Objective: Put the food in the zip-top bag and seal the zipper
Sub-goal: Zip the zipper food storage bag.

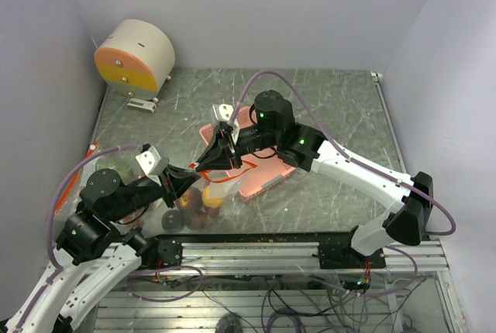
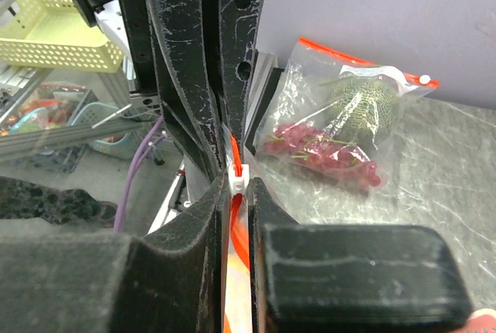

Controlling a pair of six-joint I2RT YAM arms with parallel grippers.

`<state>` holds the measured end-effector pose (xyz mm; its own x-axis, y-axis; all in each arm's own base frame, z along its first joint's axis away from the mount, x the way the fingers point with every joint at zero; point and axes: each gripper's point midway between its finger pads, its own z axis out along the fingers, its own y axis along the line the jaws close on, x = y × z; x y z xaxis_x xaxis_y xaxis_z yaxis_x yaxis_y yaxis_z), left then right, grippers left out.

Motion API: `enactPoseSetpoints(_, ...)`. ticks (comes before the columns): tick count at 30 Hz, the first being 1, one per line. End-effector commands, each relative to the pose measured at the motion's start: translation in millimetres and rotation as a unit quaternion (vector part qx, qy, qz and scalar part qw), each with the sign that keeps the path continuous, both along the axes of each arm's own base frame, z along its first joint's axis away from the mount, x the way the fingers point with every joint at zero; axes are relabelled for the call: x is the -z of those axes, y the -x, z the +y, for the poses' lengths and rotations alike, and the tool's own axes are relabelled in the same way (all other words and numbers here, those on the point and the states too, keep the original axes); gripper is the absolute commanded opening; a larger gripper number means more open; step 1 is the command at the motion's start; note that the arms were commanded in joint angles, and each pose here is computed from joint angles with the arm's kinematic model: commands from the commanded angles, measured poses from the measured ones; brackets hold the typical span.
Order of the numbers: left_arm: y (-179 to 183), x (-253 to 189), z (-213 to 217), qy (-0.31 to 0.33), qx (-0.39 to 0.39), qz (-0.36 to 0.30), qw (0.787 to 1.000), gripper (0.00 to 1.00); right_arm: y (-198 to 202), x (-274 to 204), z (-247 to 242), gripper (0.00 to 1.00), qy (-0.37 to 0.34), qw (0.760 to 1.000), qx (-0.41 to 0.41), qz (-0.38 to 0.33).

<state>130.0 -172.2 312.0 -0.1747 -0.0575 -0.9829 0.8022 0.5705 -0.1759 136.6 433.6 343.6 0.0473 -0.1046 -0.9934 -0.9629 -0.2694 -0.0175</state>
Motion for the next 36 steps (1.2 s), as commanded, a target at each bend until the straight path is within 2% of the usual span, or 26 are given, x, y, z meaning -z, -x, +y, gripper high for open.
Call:
enactPoseSetpoints(1, 4, -36, 5, 0.032, -0.005, -0.054, 0.998, 0.07, -11, -15, -11, 0.01, -0.014, 1.0, 0.015, 0.013)
enactPoseSetpoints(5, -1, -29, 1, 0.031, -0.004, -0.05, 0.998, 0.07, 4, -38, -10, 0.0, -0.031, 0.999, -0.035, 0.026)
enactPoseSetpoints(9, -5, -26, -1, 0.016, -0.001, -0.051, 0.999, 0.17, 10, -41, -10, 0.0, -0.03, 0.997, -0.058, 0.037)
enactPoseSetpoints(13, -7, -24, -7, 0.008, 0.012, -0.052, 0.999, 0.21, 18, -39, -12, 0.01, -0.025, 0.995, -0.082, 0.05)
enactPoseSetpoints(18, -14, -27, -14, 0.0, 0.02, -0.051, 0.999, 0.31, 21, -32, -14, 0.01, -0.014, 0.995, -0.084, 0.052)
enactPoseSetpoints(19, -14, -29, -15, -0.001, 0.022, -0.052, 0.998, 0.3, 21, -32, -14, 0.01, -0.013, 0.995, -0.082, 0.052)
enactPoseSetpoints(24, -10, -35, -20, -0.011, 0.047, -0.06, 0.997, 0.07, 16, -24, -13, 0.01, -0.002, 0.996, -0.069, 0.052)
enactPoseSetpoints(36, 10, -41, -13, -0.018, 0.068, -0.066, 0.995, 0.07, -30, -5, -12, 0.01, 0.047, 0.997, 0.055, 0.007)
